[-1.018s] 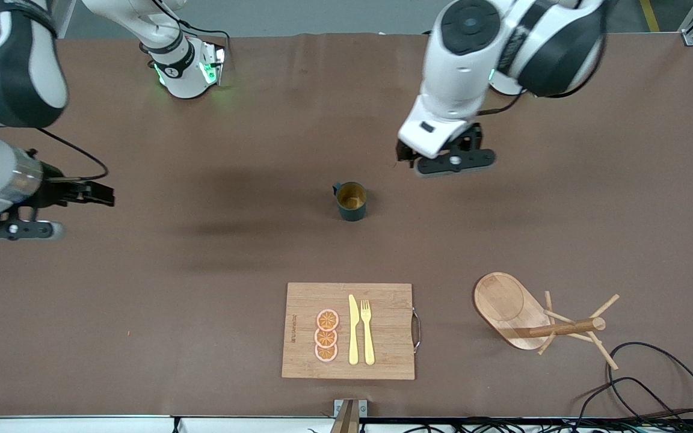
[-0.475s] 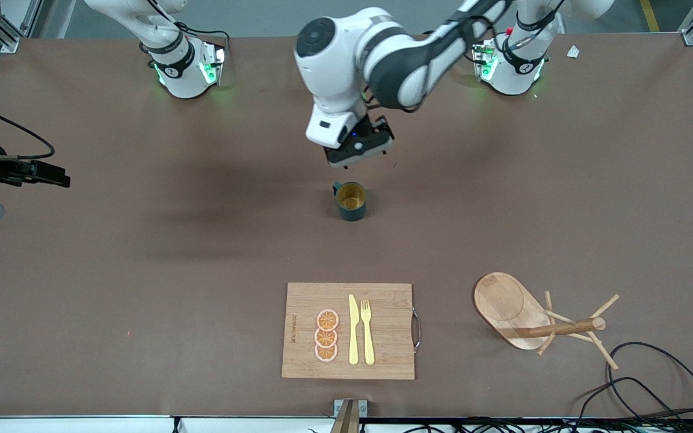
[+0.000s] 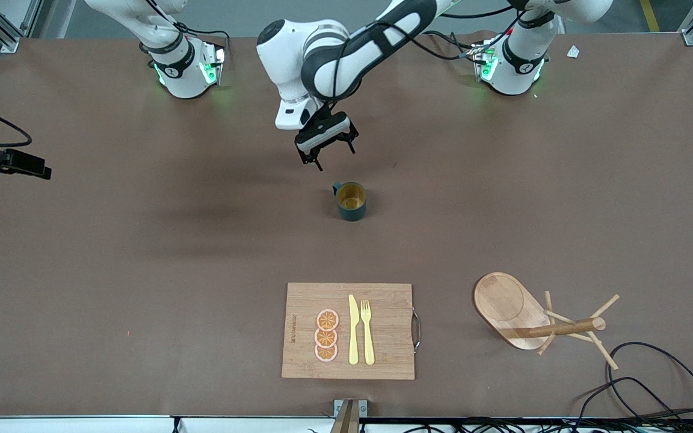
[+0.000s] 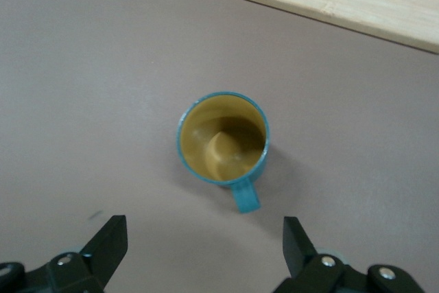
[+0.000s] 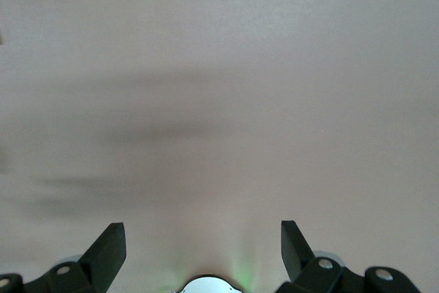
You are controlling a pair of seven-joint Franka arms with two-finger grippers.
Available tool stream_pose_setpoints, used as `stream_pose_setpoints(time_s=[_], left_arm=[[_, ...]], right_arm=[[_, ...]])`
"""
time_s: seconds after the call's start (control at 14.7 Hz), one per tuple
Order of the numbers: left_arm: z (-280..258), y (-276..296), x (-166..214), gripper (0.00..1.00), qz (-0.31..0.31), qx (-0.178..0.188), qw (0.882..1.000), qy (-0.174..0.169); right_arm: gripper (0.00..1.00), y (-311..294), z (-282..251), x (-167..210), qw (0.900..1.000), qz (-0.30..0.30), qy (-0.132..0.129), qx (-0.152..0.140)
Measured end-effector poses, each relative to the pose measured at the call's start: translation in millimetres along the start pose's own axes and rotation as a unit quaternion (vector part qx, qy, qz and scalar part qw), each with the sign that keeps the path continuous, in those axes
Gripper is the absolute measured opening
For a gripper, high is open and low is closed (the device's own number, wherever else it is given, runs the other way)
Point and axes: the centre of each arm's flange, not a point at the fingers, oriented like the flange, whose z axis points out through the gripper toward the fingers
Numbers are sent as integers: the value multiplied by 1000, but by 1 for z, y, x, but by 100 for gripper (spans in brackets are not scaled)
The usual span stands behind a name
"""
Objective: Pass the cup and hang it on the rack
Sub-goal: 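Lower the left gripper and grasp the teal mug handle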
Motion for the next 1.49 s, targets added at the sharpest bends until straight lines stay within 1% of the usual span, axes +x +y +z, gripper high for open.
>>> stream_pose_setpoints(time_s=[0.14,0.27,0.41,0.54,0.68,0.75,0.81,0.88,0.95,1.02,1.15,1.22,1.29,1.49], left_arm=[[11,6,-12,100,-26,-14,999,20],[26,11,-23,98,-62,-25,997,50],[44,19,-35,98,-87,-30,994,65],[62,26,-43,97,-92,-26,992,82],[76,30,-50,95,-90,-22,991,96],[81,30,-53,91,-90,-20,991,98],[85,30,-55,91,-92,-18,991,99],[89,30,-56,86,-93,-16,991,100],[94,30,-57,85,-92,-13,991,101],[98,30,-57,83,-91,-10,990,103],[102,30,-60,82,-90,-8,990,105],[103,30,-61,79,-89,-8,990,105],[104,30,-62,79,-88,-7,990,105],[111,29,-65,72,-85,-2,991,107]], right_arm=[[100,1,0,1,1000,-15,0,0],[100,1,-5,0,999,-36,4,0],[100,0,-14,-3,999,-47,8,-1],[100,-3,-19,-5,999,-52,8,-1],[100,-4,-20,-5,999,-53,8,-1],[100,-3,-20,-6,999,-53,7,0],[100,-2,-23,-9,999,-52,5,0],[100,-1,-28,-13,999,-51,6,0],[100,0,-35,-19,999,-49,10,0],[100,2,-41,-25,999,-48,13,0],[100,3,-53,-39,999,-47,17,2],[100,5,-58,-45,999,-46,20,3],[100,5,-60,-50,999,-45,18,4],[100,10,-61,-56,999,-40,7,8]])
